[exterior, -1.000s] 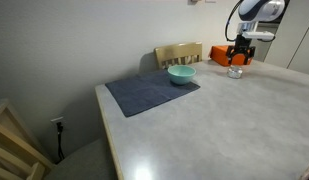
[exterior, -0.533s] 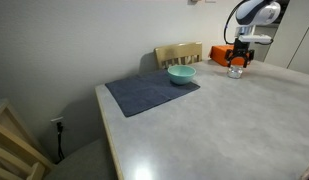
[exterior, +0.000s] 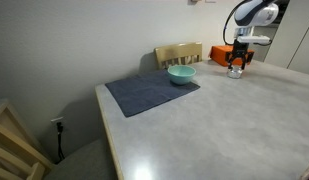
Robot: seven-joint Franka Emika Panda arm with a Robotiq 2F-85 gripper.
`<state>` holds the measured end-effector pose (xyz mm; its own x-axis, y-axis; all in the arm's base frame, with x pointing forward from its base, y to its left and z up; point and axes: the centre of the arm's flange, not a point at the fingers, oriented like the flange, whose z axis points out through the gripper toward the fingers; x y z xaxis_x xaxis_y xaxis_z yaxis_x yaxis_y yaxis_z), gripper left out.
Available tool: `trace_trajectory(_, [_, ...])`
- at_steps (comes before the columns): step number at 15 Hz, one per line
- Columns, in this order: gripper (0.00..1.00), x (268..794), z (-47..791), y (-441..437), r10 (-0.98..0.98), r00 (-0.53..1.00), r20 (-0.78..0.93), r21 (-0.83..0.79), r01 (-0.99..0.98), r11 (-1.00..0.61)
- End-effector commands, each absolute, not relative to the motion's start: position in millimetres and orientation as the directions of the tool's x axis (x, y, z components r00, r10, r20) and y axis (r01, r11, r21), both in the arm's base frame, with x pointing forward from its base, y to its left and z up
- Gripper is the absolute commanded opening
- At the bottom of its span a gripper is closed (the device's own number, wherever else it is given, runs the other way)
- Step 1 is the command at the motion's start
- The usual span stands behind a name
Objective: Open the silver candle container
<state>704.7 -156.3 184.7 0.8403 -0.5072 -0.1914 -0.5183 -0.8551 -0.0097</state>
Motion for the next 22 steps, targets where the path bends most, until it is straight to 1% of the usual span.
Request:
trace_trajectory(1, [0.50,712.1,184.6,-156.5,-0.517,0.829,-0.216,0.000,-0.529,-0.849])
trace_trajectory(2, [0.44,712.3,186.0,-155.9,-0.516,0.828,-0.218,0.001,-0.529,-0.849])
trace_trajectory(6, [0.44,707.0,193.8,-146.4,-0.513,0.834,-0.205,0.023,-0.519,-0.854])
trace_trajectory(17, [0.44,691.6,223.5,-83.3,-0.406,0.899,-0.166,0.116,-0.391,-0.913])
trace_trajectory(19, [0.44,690.4,224.1,-76.8,-0.374,0.910,-0.176,0.100,-0.362,-0.927])
trace_trajectory(22, [0.44,691.2,210.5,-61.9,-0.281,0.937,-0.208,0.022,-0.283,-0.959])
